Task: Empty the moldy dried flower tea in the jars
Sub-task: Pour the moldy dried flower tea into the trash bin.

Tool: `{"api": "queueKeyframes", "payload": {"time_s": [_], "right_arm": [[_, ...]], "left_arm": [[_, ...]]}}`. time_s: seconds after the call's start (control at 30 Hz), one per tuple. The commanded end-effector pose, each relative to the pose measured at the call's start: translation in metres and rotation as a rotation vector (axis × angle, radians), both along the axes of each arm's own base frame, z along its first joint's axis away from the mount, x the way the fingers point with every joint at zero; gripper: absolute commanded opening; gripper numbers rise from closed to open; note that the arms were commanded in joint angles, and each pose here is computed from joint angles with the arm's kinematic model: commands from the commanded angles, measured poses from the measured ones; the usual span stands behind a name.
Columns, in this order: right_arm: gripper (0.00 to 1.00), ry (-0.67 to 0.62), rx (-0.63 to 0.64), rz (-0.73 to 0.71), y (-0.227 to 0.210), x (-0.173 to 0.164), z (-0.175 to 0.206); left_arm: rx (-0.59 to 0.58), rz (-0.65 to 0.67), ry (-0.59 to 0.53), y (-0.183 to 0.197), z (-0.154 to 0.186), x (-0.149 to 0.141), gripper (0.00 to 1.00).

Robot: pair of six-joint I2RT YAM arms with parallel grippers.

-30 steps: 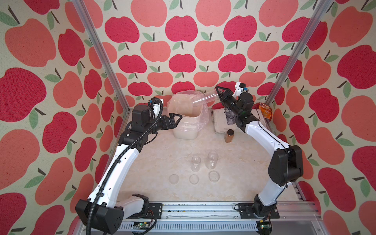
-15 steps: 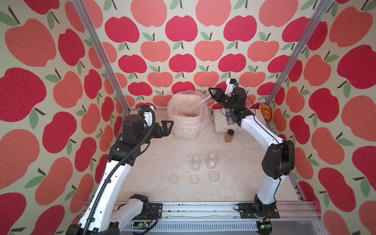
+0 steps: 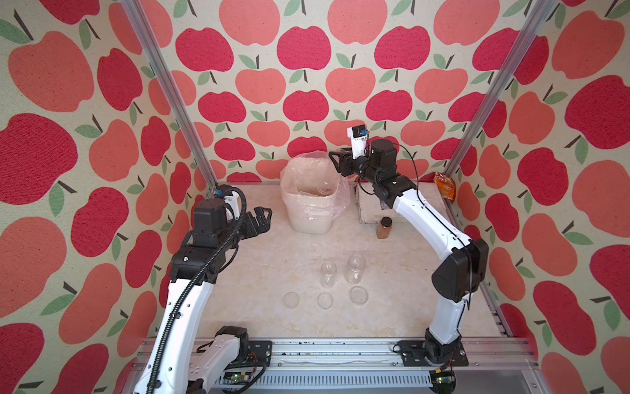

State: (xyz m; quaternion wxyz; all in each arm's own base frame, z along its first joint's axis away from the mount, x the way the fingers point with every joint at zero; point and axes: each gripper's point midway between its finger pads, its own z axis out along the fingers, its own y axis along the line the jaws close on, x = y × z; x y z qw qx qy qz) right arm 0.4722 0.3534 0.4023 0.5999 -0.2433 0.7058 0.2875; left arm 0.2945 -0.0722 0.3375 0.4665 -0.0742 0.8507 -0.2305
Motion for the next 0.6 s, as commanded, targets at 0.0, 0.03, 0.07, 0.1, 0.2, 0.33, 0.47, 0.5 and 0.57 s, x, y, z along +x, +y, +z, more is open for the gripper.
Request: {"api": "queueKeyframes", "payload": {"time_s": [0.0, 0.03, 0.07, 0.1, 0.2, 0.33, 0.47, 0.5, 0.57], "right_arm": [[0.26, -0.073, -0.12, -0.029, -0.001, 0.005, -0.004], [0.26, -0.058, -0.087, -0.03, -0.002, 0.005, -0.002], [0.26, -0.038, -0.046, -0.015, -0.001, 0.005, 0.0], [0.26, -0.018, -0.013, -0.003, 0.0, 0.005, 0.001], [0.24, -0.011, -0.017, 0.019, 0.009, 0.002, 0.006], [0.24, -0.131, -0.231, -0.024, 0.023, -0.007, 0.003], [0.22, -0.003, -0.024, 0.013, 0.012, 0.003, 0.008], [0.21, 0.006, -0.015, 0.005, 0.011, 0.005, 0.009], [0.2, -0.055, -0.132, -0.026, 0.015, 0.003, 0.005]], "left_arm": [[-0.002, -0.013, 0.024, 0.0, -0.01, -0.005, 1.0], [-0.002, -0.013, 0.026, 0.001, -0.011, -0.004, 1.0], [-0.002, -0.013, 0.027, 0.001, -0.011, -0.004, 0.99], [-0.002, -0.014, 0.027, 0.001, -0.011, -0.005, 1.0], [-0.003, -0.008, 0.025, 0.004, -0.011, -0.004, 1.0], [-0.007, -0.006, 0.021, 0.006, -0.012, -0.006, 0.99], [-0.015, -0.003, 0.011, 0.007, -0.011, -0.008, 1.0], [-0.017, -0.004, 0.01, 0.007, -0.011, -0.008, 0.99], [-0.018, -0.004, 0.012, 0.008, -0.012, -0.008, 1.0]]}}
